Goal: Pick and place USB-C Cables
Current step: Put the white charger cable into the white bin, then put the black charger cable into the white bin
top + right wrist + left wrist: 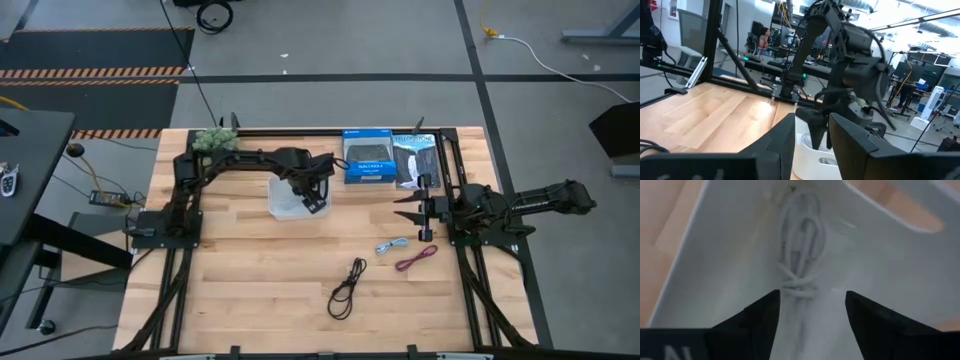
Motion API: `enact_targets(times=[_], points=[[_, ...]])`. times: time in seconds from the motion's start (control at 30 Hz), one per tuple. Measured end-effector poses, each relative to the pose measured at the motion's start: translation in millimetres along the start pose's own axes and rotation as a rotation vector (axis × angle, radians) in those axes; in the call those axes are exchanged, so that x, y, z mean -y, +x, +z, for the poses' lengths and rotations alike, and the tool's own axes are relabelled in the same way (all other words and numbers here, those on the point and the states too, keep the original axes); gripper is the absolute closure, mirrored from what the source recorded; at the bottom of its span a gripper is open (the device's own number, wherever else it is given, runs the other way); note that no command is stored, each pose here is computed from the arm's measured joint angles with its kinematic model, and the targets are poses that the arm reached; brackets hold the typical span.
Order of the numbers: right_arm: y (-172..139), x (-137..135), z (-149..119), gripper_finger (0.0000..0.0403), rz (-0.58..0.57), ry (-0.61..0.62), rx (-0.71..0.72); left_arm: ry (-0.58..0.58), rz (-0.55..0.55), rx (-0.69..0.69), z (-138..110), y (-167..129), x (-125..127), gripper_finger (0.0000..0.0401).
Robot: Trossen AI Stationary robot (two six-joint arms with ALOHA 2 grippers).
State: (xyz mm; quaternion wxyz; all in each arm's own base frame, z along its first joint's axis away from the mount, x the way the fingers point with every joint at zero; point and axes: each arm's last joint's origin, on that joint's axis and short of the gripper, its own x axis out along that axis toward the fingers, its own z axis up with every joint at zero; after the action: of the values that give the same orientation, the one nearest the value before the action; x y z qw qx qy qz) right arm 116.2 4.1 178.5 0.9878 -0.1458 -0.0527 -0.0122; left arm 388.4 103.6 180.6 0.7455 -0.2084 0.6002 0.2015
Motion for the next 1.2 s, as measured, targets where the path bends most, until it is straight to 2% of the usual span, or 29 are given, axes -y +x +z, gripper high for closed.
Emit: enact_targets(times=[0.23,0.53,0.63,1.0,1.2], points=[[0,0,1,0.0275,-0.004,0.001,0.007,-0.111,-0.014,-0.037,5,-37,12,0.017],[0,0,1,0.0275,-0.002,0.0,0.007,-0.379,-0.052,0.009,11,-81,40,0.0172],[0,0,1,0.0275,-0.002,0.0,0.007,-0.42,-0.08,0.029,9,-90,56,0.0172],[0,0,1,0.0275,-0.002,0.0,0.007,-0.535,-0.159,0.026,-26,-100,127,0.0172],[0,0,1,0.0275,-0.002,0.0,0.007,-0.631,-0.224,0.071,-46,-105,162,0.0173]])
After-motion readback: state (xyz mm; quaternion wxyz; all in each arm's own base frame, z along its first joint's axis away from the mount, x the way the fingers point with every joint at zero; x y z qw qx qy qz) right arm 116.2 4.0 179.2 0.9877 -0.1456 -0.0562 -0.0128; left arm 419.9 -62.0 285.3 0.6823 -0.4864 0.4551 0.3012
